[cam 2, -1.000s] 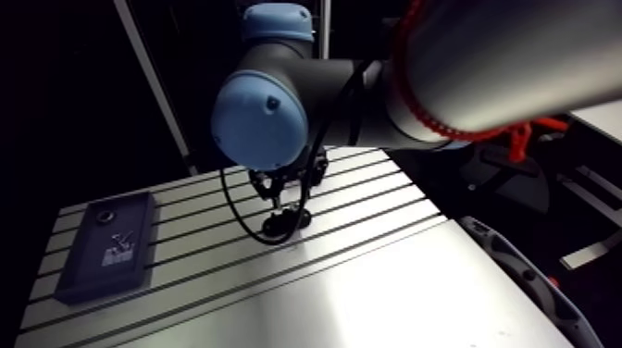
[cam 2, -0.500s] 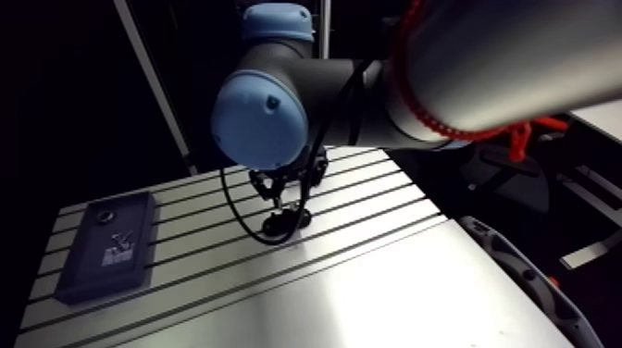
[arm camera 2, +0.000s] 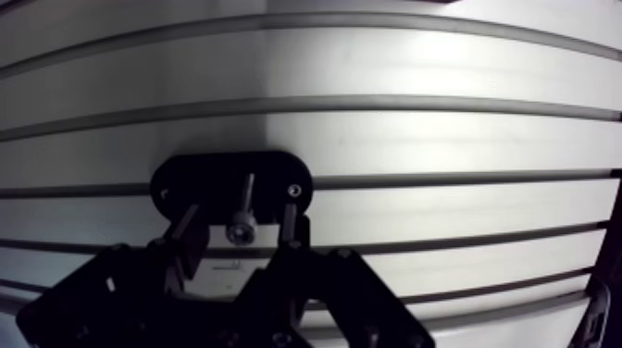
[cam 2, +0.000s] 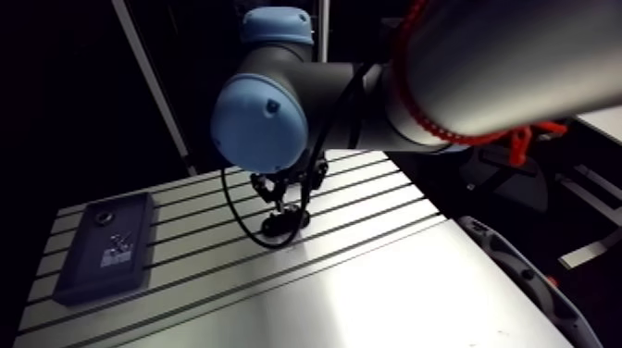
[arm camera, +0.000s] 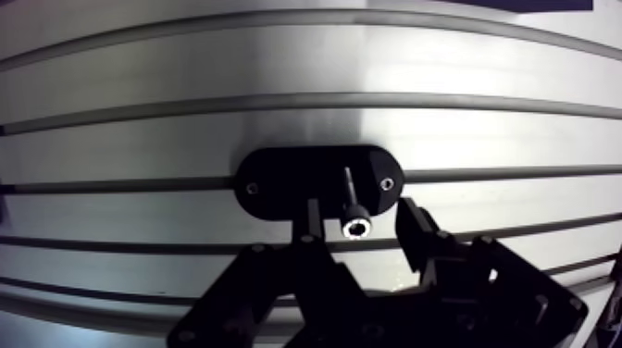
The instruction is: Pick up the M10 bolt and insert it into the hole until fully seated.
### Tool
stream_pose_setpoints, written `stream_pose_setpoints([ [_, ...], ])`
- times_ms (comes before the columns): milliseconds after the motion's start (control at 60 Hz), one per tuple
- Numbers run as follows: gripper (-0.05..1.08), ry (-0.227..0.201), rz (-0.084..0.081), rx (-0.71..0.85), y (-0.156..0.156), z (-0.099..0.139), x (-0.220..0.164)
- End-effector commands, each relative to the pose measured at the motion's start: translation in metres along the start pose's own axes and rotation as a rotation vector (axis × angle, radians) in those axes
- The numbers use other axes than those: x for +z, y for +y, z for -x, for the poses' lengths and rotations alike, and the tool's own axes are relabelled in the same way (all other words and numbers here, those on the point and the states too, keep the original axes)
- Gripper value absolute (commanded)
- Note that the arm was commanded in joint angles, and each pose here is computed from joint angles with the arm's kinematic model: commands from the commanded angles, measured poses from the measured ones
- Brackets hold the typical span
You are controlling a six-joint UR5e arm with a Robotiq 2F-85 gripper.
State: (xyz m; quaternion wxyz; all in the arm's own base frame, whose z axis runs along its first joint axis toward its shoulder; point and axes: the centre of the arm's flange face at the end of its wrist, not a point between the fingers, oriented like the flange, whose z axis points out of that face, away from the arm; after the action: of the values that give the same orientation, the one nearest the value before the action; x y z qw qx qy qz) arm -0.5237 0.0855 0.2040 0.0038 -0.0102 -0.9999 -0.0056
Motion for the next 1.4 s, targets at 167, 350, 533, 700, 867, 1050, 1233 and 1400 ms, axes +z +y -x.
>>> stream_pose_setpoints([
  [167, 0.5, -0.003, 0.0, 0.003, 0.0011, 0.0015, 0.0014],
  [350, 0.52, -0.006, -0.001, 0.002, 0.0006, 0.0026, 0.0026],
  [533, 0.59, -0.007, -0.002, 0.002, -0.0004, 0.003, 0.0032],
  [700, 0.61, -0.006, -0.001, 0.002, -0.0002, 0.0025, 0.0026],
  [867, 0.63, -0.006, -0.001, 0.002, -0.0002, 0.0025, 0.0026],
  [1050, 0.67, -0.004, -0.001, 0.001, 0.0003, 0.0014, 0.0022],
  [1233, 0.69, -0.004, -0.002, 0.0, 0.0002, 0.0013, 0.0022],
  [1400, 0.71, -0.009, -0.004, 0.002, -0.0003, 0.0024, 0.0042],
])
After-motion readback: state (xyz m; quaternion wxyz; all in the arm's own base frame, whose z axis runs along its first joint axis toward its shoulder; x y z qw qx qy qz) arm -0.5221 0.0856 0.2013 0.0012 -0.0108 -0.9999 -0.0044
